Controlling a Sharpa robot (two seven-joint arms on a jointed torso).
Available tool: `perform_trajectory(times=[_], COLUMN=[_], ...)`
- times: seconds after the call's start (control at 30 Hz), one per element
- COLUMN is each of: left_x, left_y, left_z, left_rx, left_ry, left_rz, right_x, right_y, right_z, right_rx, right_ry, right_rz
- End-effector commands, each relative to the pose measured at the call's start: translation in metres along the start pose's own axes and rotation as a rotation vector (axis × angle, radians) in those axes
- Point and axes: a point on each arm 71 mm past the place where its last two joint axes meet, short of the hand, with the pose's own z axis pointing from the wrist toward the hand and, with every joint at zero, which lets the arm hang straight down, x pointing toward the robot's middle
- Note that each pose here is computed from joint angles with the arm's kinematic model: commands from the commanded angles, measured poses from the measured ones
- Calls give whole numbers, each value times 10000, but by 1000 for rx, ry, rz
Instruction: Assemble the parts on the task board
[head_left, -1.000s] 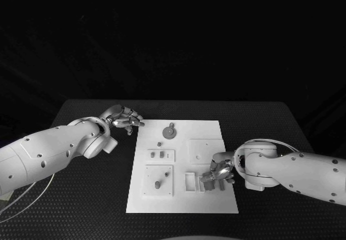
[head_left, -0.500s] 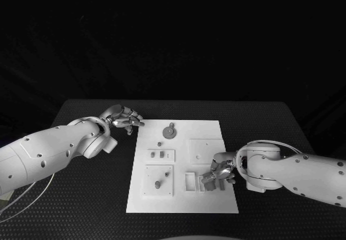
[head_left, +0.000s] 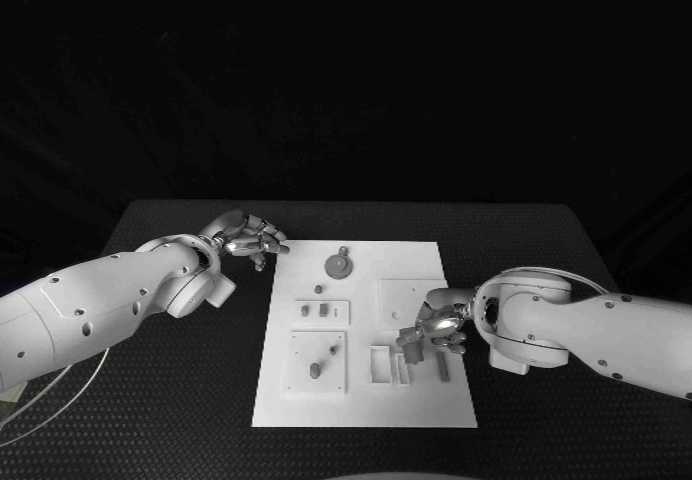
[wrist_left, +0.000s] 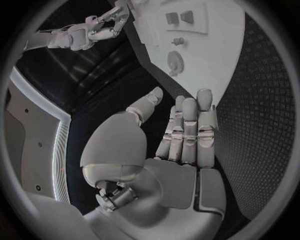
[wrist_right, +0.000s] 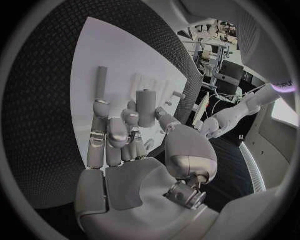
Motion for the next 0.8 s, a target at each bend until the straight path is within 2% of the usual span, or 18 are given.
perform_trajectory(times=[0.03, 0.13, 0.33, 0.47, 0.8], left_x=[17, 18, 25, 22, 19], left_y=[-15, -16, -21, -18, -14], left_z=[4, 4, 6, 4, 2], left_rx=[6, 7, 8, 6, 5], left_ry=[13, 14, 16, 16, 16], left_rz=[-3, -3, -4, -4, -4], right_x=[45, 67, 93, 177, 216], right_y=[54, 87, 163, 198, 221], right_z=[19, 44, 133, 179, 227], right_rx=[-20, -23, -27, -30, -28], right_ry=[54, 86, 116, 137, 137], right_rz=[115, 115, 108, 103, 85])
